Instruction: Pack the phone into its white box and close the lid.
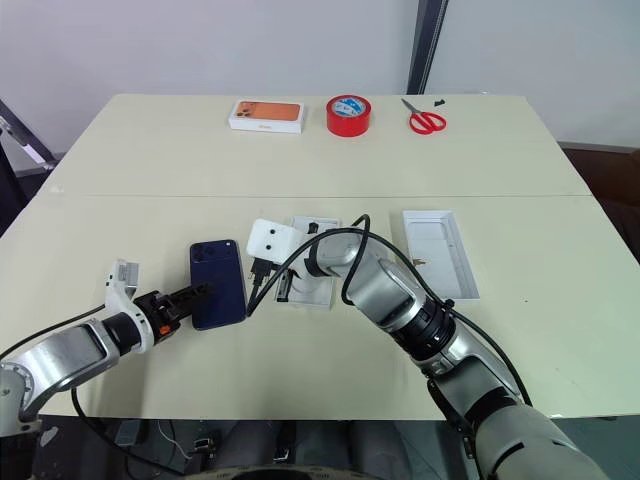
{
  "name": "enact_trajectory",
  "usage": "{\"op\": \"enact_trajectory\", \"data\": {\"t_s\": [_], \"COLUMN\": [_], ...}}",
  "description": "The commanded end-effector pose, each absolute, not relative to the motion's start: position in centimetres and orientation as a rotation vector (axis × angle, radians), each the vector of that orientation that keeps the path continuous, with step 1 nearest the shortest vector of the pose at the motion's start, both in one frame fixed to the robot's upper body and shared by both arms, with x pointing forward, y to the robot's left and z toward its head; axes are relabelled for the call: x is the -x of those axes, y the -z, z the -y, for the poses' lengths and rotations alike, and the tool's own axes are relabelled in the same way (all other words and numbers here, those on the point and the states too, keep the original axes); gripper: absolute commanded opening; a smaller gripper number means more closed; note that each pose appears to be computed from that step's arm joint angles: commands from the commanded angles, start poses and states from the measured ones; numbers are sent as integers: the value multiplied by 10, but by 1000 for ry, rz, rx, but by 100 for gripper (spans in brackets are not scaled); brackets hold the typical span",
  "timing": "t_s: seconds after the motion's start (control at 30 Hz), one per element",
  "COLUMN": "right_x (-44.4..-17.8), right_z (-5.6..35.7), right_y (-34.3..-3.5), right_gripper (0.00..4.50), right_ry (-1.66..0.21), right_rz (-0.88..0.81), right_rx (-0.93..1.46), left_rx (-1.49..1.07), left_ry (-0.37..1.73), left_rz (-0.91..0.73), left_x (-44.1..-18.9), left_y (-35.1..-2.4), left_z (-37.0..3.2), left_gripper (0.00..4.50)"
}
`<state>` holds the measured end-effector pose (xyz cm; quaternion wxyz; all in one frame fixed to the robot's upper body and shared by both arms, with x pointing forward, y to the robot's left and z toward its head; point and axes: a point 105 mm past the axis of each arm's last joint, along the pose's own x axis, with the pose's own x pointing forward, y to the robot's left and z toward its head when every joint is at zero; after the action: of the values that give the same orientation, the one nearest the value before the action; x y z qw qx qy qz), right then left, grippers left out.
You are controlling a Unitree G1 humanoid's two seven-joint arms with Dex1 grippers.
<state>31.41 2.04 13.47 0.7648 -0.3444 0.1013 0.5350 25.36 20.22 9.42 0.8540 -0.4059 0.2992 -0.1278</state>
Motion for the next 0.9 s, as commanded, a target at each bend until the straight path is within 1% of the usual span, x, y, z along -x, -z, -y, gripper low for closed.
{"op": "enact_trajectory", "data": {"t_s": [0.03, 0.07, 0.13, 0.17, 0.2, 0.23, 0.47, 0.57, 0.7, 0.8, 0.9], "right_x": [-310, -310, -310, -310, -310, -310, -310, -318, -327, -318, -309], "right_z": [-27, -27, -27, -26, -26, -26, -25, -17, 8, 29, 53], "right_y": [-147, -147, -147, -147, -147, -147, -148, -155, -175, -193, -202], "right_gripper": [0, 0, 0, 0, 0, 0, 0, 0, 0, 0, 0], "right_ry": [-1176, -1175, -1174, -1173, -1173, -1172, -1170, -1135, -1099, -1151, -1184], "right_rz": [-162, -161, -161, -161, -162, -162, -159, -151, -120, -68, -37], "right_rx": [742, 742, 742, 743, 743, 743, 744, 746, 718, 658, 616], "left_rx": [871, 875, 883, 887, 891, 894, 959, 1024, 1022, 986, 951], "left_ry": [322, 322, 323, 324, 326, 330, 343, 340, 366, 436, 499], "left_rz": [-610, -609, -606, -602, -598, -589, -502, -431, -384, -387, -433], "left_x": [-254, -254, -254, -254, -253, -253, -258, -265, -273, -279, -286], "left_y": [-102, -102, -102, -102, -103, -105, -122, -136, -152, -164, -166], "left_z": [-193, -192, -192, -191, -192, -192, -195, -198, -192, -174, -155], "left_gripper": [207, 179, 106, 51, 15, 4, 4, 4, 4, 4, 4]}}
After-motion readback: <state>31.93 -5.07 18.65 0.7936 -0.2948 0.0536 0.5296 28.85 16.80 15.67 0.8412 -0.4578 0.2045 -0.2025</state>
